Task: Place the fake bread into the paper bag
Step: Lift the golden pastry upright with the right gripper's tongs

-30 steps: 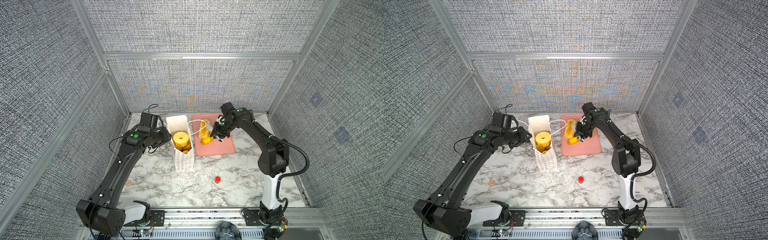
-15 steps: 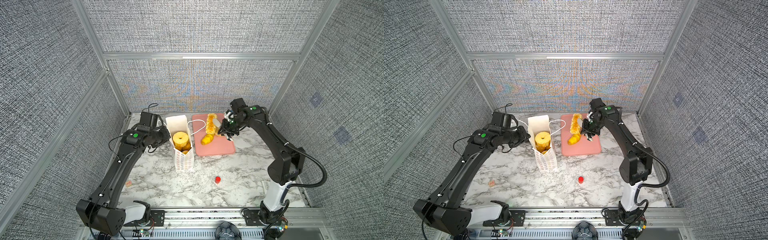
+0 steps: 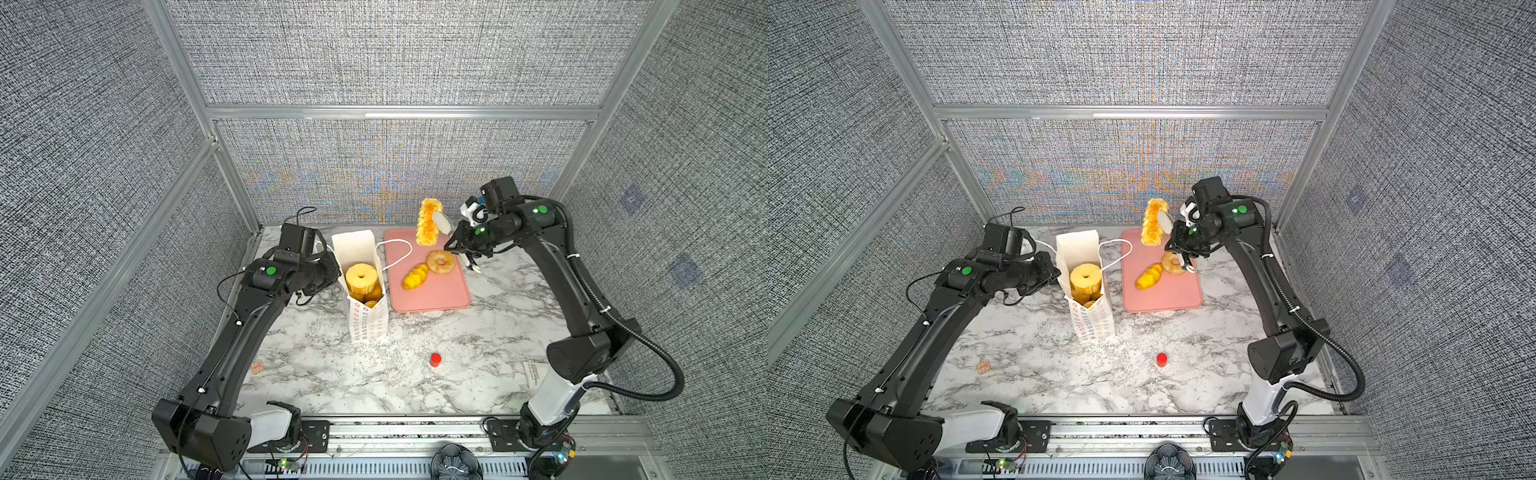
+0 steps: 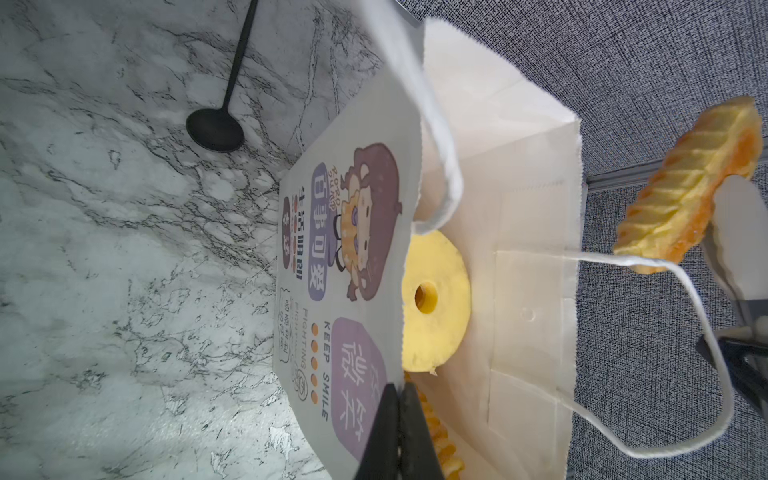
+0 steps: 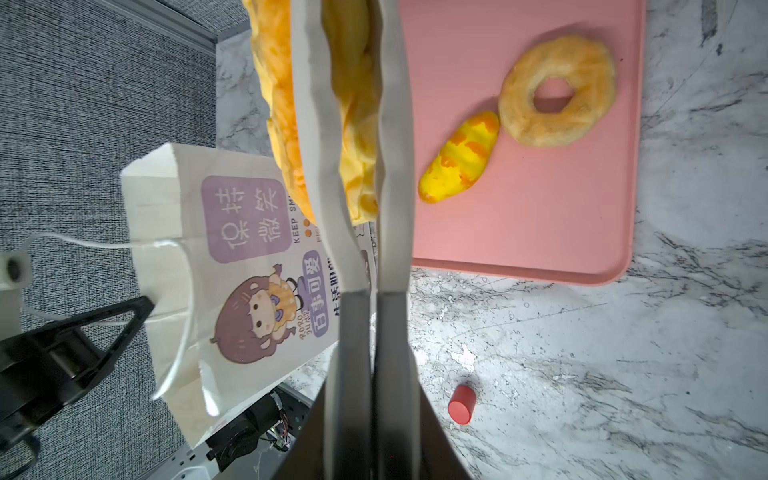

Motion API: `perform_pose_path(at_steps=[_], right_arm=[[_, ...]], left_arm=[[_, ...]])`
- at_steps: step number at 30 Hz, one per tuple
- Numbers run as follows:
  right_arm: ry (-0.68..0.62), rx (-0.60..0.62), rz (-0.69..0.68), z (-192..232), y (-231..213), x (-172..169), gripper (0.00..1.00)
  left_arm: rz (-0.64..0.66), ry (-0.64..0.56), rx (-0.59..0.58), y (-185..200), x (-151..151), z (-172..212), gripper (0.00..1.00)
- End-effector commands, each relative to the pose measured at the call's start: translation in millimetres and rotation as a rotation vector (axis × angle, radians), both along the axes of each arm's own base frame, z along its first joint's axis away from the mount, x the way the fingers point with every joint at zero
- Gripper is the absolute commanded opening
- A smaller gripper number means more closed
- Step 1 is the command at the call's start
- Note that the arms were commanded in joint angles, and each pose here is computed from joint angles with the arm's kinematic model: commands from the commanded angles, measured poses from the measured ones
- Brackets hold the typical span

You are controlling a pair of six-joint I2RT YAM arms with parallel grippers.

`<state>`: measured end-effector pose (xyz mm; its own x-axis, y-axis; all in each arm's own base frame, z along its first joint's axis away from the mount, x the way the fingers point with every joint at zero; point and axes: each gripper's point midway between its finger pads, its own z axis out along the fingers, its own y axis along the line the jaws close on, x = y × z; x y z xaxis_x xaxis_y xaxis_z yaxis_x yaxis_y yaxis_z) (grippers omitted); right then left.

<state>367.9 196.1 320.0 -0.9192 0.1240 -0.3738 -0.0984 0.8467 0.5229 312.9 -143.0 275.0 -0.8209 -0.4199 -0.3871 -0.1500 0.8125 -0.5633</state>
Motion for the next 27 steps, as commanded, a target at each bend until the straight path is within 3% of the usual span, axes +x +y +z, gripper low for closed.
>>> perform_pose_path(at_steps=[1, 27], right_arm=[[-0.037, 0.032, 0.021, 16, 4, -4, 0.22], [-0.254, 0.170, 0.159, 92, 46, -35, 0.24]], left_arm=[[0.002, -0.013, 0.003, 0, 3, 3, 0.00], [-0.005, -0.013, 0.004, -3, 10, 3, 0.00]])
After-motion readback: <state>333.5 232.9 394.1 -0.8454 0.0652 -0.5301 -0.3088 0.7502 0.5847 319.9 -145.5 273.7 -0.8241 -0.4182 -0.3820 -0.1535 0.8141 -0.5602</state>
